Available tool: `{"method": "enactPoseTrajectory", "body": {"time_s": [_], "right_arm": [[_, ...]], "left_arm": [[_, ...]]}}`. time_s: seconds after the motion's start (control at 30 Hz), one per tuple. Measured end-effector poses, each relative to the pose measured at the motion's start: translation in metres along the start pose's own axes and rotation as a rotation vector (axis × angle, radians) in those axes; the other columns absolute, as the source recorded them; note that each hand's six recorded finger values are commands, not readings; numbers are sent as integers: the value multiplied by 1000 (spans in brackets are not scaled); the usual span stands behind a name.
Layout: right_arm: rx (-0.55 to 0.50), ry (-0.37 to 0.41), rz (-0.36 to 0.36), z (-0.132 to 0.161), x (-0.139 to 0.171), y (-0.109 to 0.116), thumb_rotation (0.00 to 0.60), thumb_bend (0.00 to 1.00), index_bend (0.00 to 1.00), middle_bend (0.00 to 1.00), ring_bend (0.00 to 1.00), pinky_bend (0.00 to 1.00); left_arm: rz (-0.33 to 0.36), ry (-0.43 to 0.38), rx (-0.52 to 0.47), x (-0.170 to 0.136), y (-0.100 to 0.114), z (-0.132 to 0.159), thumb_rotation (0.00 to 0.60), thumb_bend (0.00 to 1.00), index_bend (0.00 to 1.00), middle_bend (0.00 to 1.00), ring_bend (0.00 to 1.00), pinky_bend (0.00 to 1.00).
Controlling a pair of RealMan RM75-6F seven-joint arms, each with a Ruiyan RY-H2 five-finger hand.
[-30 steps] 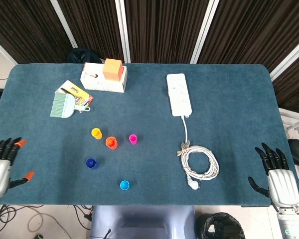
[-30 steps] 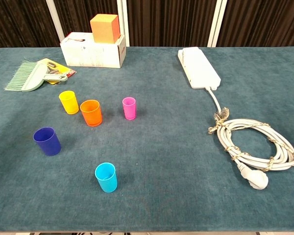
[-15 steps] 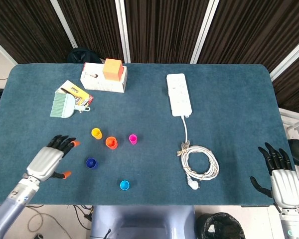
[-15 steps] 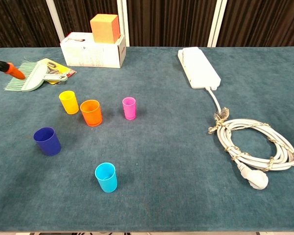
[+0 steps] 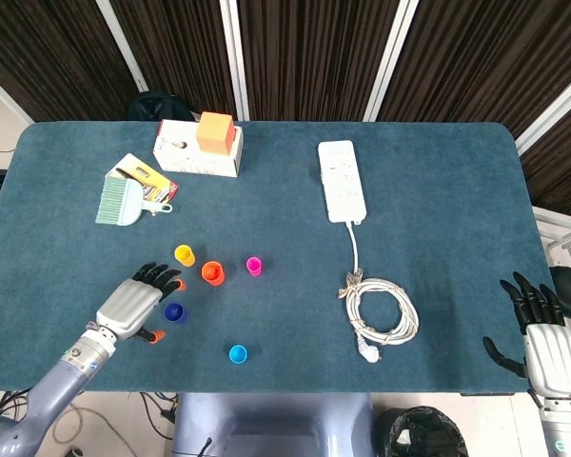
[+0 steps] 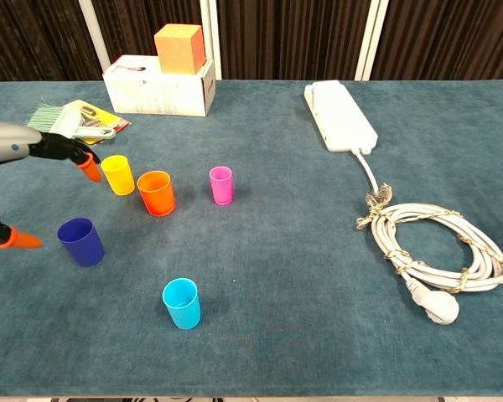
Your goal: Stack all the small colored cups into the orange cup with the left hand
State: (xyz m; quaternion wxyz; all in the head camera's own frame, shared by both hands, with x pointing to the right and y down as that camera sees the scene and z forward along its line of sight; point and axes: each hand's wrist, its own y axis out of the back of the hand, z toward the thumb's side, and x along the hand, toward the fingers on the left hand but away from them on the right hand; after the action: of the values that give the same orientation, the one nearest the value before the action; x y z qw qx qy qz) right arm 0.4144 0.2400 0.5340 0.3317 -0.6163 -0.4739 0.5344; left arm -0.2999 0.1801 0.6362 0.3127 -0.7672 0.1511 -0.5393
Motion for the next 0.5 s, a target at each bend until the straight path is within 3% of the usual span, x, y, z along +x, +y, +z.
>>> {"method": "enactPoseTrajectory", "body": {"time_s": [0.5], "right_arm": [[-1, -13, 3, -4, -1, 0, 600, 336, 118, 45, 124, 61]], "left_arm": [[5, 2, 39, 15, -17, 7, 600, 151, 325, 83, 0, 0]]}}
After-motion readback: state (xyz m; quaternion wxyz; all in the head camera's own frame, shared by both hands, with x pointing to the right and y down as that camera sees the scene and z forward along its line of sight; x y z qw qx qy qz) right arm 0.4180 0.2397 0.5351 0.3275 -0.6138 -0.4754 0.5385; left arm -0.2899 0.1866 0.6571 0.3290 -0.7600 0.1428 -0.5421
